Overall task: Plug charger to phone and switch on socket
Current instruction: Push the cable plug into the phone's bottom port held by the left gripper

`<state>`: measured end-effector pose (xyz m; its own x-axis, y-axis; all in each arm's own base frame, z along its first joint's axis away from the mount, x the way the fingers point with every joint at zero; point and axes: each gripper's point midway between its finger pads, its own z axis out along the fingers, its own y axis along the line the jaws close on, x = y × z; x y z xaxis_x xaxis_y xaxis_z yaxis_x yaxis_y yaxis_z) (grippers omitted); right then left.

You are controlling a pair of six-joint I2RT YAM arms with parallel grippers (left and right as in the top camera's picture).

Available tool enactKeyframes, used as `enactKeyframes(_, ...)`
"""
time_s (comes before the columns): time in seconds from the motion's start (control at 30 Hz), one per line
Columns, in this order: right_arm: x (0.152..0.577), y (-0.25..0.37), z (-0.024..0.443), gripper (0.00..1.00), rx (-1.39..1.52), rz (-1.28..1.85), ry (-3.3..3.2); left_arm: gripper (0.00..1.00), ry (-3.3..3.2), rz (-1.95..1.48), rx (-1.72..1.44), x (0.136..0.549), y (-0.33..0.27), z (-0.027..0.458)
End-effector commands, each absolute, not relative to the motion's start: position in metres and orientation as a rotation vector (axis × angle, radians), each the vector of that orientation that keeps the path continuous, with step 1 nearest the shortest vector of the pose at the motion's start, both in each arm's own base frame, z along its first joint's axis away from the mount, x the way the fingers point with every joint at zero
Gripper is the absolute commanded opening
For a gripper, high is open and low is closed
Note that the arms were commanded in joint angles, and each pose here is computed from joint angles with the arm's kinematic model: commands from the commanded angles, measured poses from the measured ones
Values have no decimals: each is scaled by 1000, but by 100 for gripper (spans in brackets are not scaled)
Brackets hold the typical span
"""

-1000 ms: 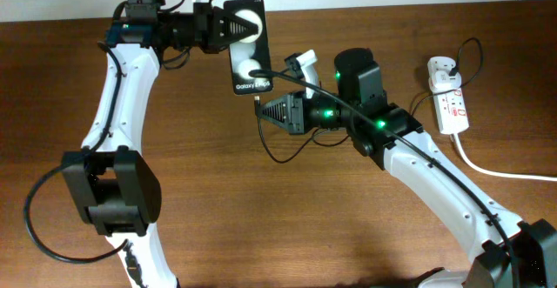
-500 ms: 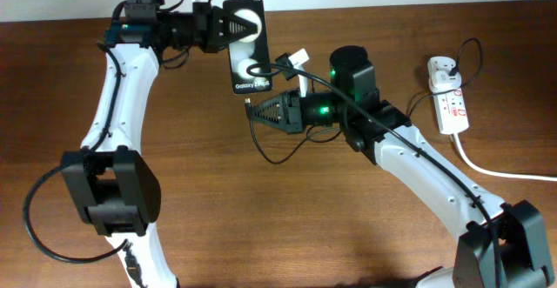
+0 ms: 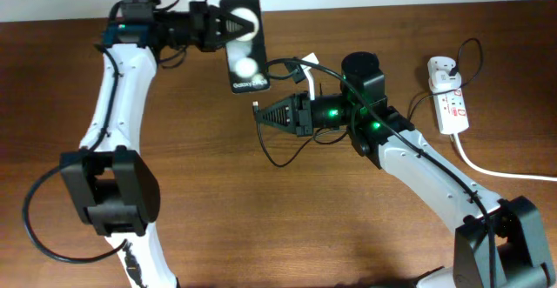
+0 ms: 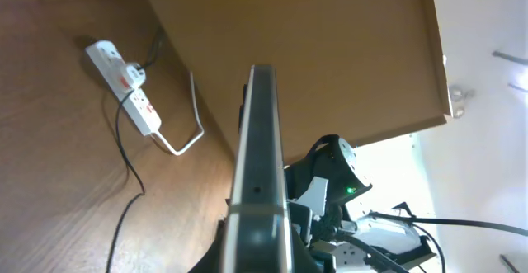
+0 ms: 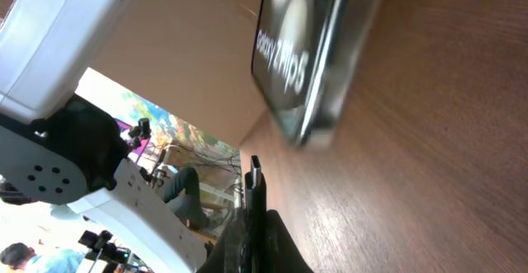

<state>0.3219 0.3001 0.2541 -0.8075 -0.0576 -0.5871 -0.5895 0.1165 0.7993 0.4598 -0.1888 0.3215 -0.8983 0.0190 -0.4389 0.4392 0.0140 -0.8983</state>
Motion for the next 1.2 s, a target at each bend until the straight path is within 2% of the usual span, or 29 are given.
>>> enactKeyframes(0.0, 321, 302, 258, 4, -649, 1727, 1962, 0, 1972, -1998, 518, 452, -196, 330)
enactKeyframes(1.17, 344, 292, 261, 4, -526, 1664, 1964, 0, 1933, -1970, 583, 449, -201, 330)
